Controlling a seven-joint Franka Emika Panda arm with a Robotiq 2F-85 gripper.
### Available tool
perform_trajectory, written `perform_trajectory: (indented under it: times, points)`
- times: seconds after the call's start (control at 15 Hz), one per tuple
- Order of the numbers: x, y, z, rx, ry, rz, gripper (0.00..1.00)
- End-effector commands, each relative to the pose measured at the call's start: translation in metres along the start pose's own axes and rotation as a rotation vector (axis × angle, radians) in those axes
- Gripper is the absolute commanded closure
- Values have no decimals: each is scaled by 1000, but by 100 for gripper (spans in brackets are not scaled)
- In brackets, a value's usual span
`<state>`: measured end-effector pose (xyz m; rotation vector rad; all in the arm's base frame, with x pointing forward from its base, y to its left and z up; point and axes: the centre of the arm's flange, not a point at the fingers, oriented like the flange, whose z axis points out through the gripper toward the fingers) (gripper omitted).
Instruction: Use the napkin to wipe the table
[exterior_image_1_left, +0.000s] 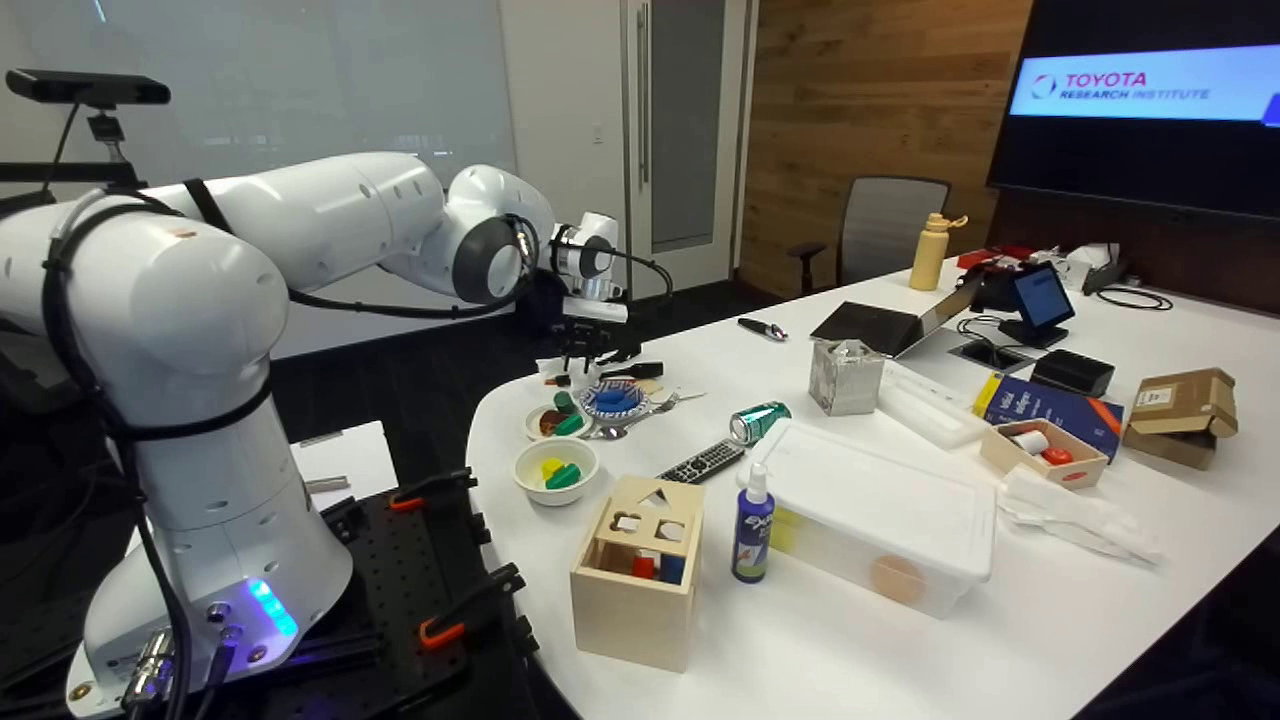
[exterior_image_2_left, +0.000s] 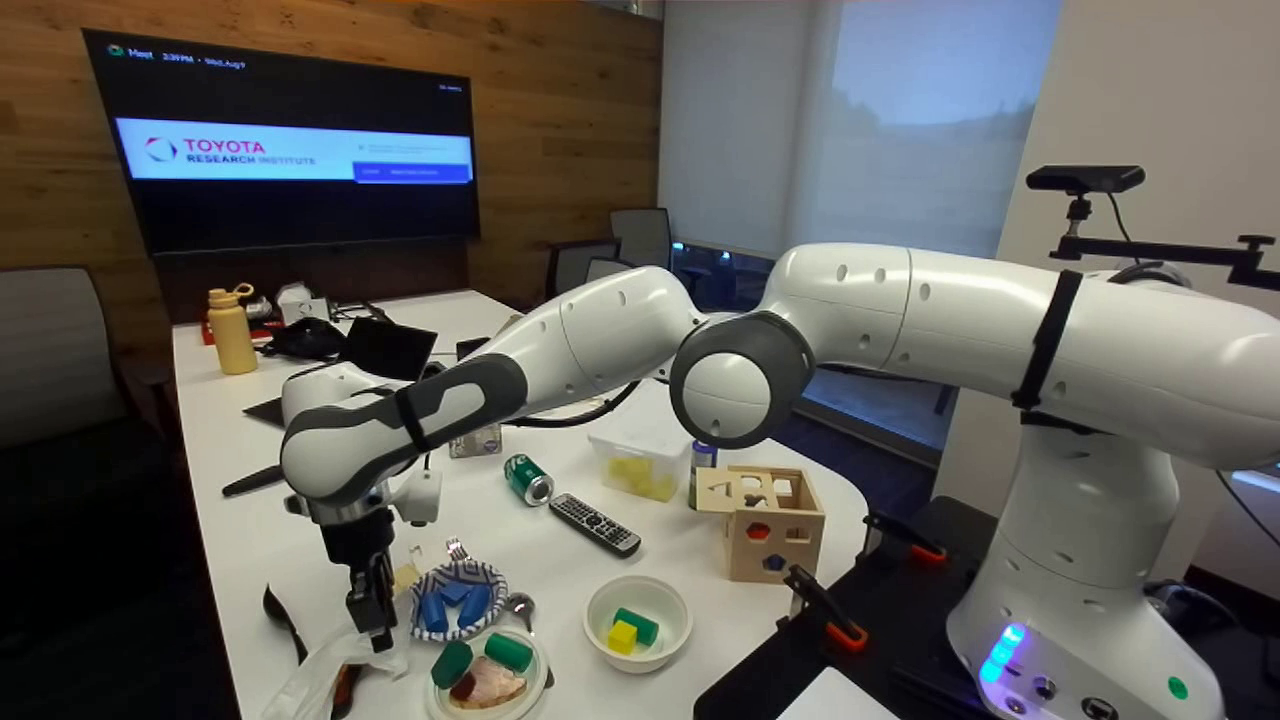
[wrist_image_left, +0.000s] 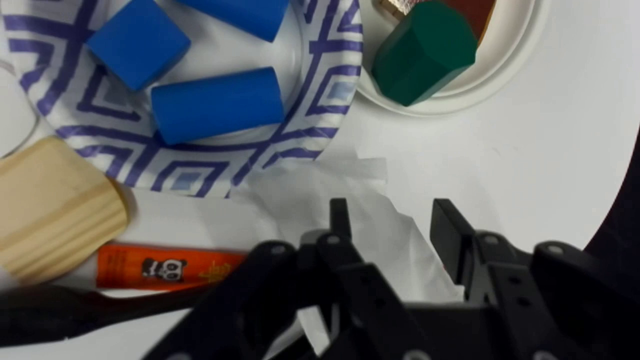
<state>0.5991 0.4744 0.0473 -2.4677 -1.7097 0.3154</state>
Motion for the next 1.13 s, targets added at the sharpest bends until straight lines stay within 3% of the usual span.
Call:
perform_trajectory:
  times: [0.0, 0.2, 0.4, 0.67, 1.07]
  points:
    - [-5, 11, -6, -10, 15, 6, 22]
    - [-19, 19, -34, -120, -18, 26, 1]
    - [-38, 32, -80, -253, -67, 18, 0]
    - [-82, 56, -155, -364, -158, 46, 0]
    - [-163, 111, -221, -388, -180, -15, 0]
